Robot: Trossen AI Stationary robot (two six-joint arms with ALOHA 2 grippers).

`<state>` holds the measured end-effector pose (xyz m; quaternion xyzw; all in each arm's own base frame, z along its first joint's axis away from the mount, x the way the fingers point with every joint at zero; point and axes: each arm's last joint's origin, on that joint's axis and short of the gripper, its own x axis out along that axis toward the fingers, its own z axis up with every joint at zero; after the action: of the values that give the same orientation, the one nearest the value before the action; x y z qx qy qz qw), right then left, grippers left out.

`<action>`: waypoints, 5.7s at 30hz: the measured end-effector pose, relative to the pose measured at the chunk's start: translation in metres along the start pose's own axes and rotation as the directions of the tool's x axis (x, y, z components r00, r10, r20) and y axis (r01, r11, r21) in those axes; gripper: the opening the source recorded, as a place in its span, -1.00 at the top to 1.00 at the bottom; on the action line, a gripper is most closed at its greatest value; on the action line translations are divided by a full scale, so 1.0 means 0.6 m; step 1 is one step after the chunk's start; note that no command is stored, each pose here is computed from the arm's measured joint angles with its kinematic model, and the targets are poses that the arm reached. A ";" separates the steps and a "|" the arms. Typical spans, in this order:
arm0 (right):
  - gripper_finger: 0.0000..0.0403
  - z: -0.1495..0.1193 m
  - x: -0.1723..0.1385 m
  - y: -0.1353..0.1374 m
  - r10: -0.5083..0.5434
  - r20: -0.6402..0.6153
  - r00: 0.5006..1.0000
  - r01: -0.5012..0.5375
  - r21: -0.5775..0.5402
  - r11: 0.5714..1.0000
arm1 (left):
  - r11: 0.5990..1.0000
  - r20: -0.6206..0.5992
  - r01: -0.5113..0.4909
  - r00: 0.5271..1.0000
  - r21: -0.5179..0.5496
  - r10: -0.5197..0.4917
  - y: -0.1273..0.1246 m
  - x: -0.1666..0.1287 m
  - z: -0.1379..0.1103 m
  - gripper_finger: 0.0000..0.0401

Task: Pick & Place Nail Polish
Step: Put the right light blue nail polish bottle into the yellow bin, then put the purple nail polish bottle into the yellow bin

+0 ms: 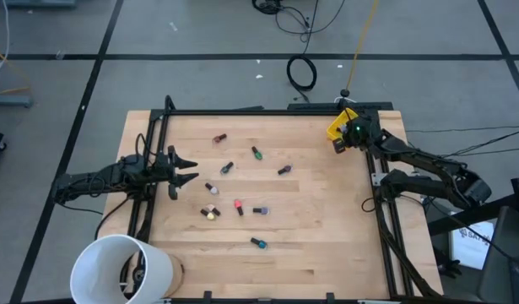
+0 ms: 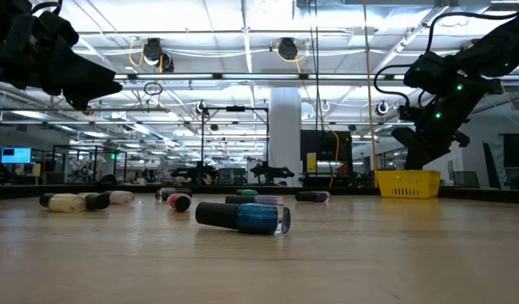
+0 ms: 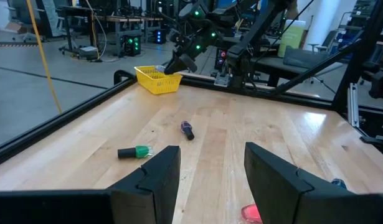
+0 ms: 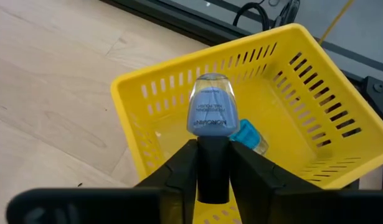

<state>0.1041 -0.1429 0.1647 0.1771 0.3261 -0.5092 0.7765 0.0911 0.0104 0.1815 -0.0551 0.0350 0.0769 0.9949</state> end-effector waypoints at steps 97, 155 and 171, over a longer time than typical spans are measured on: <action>0.54 -0.008 0.074 0.320 0.613 -0.493 0.618 -0.753 -0.596 0.279 | 1.000 0.001 0.000 1.000 0.000 0.000 0.000 0.000 0.000 0.12; 0.54 0.034 -0.214 0.453 0.904 -0.095 -0.417 -0.673 -0.636 -0.378 | 1.000 0.000 0.000 1.000 0.000 0.000 0.000 0.000 0.000 0.12; 0.54 0.039 -0.116 0.379 0.950 0.299 -0.092 -0.838 -0.539 0.088 | 1.000 0.000 0.000 1.000 0.000 0.000 0.000 0.000 0.000 0.12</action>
<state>0.2994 -0.0149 0.2167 0.1076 -0.0985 0.1534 0.9773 0.0911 0.0104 0.1816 -0.0550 0.0349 0.0770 0.9949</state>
